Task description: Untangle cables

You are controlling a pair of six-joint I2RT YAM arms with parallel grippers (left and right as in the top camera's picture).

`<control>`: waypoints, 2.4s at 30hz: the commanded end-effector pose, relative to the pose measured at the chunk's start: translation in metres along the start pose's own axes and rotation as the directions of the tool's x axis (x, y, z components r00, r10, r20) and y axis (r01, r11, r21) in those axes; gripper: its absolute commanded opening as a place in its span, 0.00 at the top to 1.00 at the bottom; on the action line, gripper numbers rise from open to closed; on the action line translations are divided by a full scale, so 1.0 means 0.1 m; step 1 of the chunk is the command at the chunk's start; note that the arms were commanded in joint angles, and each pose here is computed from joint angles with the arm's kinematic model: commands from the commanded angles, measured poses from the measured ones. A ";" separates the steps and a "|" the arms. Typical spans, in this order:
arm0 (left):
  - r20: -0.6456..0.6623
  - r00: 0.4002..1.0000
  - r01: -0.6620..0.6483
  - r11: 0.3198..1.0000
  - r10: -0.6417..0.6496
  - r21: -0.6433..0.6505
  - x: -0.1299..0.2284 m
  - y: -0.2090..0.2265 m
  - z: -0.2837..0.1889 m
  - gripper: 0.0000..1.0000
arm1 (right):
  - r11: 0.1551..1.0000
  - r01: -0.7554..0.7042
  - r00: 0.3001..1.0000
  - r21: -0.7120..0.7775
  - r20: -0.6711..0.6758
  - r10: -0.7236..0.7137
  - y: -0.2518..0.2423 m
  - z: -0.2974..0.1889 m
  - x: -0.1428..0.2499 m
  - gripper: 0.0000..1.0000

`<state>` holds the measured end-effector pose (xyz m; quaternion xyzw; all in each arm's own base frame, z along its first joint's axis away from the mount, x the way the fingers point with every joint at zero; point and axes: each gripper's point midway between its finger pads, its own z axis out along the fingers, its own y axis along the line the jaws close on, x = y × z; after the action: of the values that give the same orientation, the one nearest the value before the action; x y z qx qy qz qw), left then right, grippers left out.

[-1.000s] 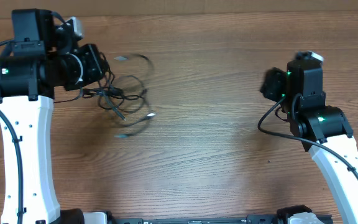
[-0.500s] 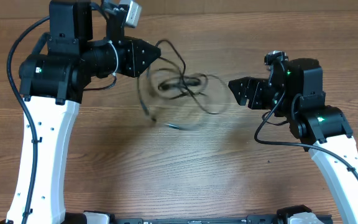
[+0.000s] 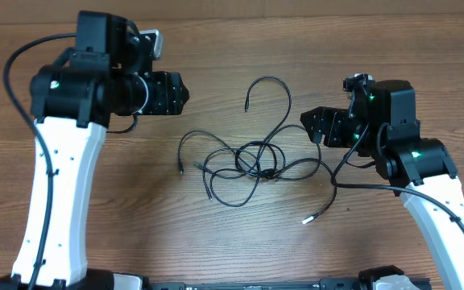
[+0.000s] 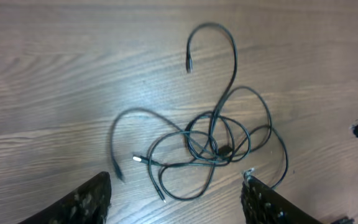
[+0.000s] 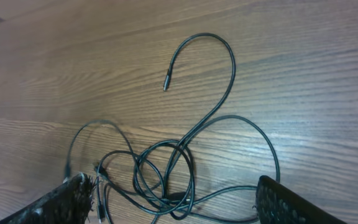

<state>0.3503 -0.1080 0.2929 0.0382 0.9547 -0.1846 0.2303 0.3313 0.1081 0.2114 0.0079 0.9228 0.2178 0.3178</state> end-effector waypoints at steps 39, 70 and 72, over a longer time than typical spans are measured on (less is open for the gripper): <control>-0.549 0.675 0.321 0.866 -0.493 -0.383 1.52 -0.79 2.22 0.37 | 0.926 -0.085 0.996 0.367 0.003 0.090 -0.64 -0.17 0.15 0.10; -0.407 0.772 0.245 0.820 -0.488 -0.518 1.80 -0.19 2.67 0.67 | 0.928 -0.085 0.996 0.364 0.003 0.090 -0.63 -0.17 0.15 0.10; -0.411 0.788 0.233 0.840 -0.459 -0.491 1.76 -0.21 2.71 0.78 | 0.928 -0.085 0.996 0.364 0.003 0.090 -0.63 -0.17 0.15 0.11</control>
<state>0.3065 -0.2318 0.0066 -0.1515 0.9858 -0.0120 -0.0719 0.3159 0.0478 0.1821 0.1041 0.9513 0.0601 0.2839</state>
